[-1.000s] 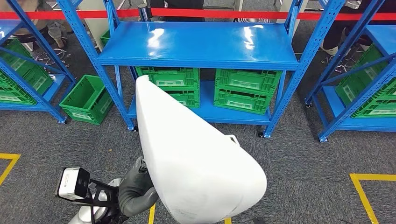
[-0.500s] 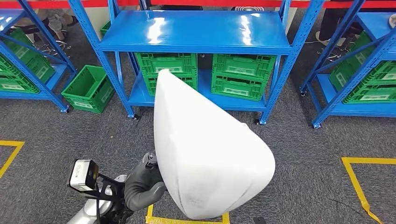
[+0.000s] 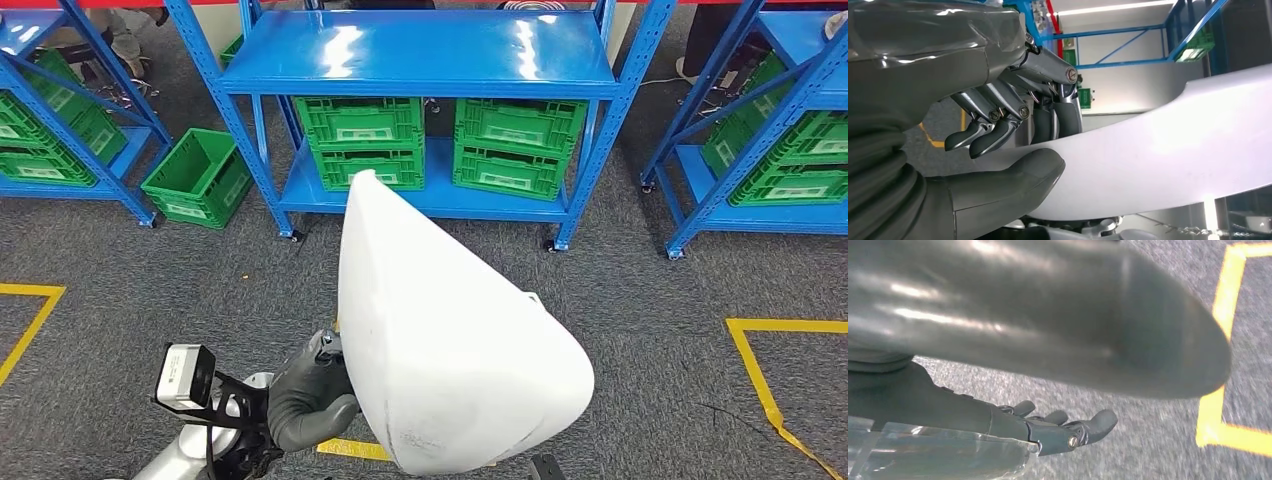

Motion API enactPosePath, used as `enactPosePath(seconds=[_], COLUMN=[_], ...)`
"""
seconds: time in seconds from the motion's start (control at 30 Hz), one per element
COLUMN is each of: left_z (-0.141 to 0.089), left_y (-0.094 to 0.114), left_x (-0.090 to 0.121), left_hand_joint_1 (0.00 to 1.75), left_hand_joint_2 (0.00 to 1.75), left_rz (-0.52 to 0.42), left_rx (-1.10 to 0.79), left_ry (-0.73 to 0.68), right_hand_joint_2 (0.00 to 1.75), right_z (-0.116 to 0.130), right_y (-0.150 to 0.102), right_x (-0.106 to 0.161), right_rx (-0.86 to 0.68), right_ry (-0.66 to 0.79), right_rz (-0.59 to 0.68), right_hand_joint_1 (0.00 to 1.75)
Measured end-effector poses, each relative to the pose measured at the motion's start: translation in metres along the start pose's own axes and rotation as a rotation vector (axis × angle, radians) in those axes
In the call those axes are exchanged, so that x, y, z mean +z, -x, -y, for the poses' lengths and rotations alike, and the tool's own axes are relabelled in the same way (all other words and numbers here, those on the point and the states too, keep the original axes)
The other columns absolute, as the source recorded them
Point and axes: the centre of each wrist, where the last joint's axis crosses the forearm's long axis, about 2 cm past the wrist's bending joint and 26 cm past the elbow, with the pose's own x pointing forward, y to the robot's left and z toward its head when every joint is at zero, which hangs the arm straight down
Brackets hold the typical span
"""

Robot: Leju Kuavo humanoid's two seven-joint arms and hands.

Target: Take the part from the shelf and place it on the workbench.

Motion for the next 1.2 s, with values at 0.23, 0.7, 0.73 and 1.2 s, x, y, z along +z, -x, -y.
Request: enactPosePath(seconds=[0.23,0.7,0.73,1.2], left_z=[0.0006,0.0041,0.0042,0.0025], left_y=[0.0008,-0.0010,-0.0009,-0.0042], left_x=[0.0003,-0.0002,-0.0003,-0.0038], left_hand_joint_1=[1.75,1.75,1.75,1.75], left_hand_joint_2=[1.75,1.75,1.75,1.75], left_rz=[-0.018,-0.029,-0.032,-0.016], left_rx=[-0.017,-0.020,-0.017,-0.033], left_ry=[0.015,0.030,0.030,0.045], right_hand_joint_2=[0.00,0.00,0.00,0.00], right_z=[0.0042,0.0020,0.0023,0.0039], right_y=[0.0010,-0.0028,-0.0031,-0.0081], right_x=[-0.0001,-0.0007,-0.0007,-0.0013], right_rx=[0.004,-0.008,-0.011,0.016], right_ry=[0.010,0.013,0.017,0.030], right_rz=[-0.003,0.017,0.018,0.010], right_hand_joint_1=[0.00,0.00,0.00,0.00])
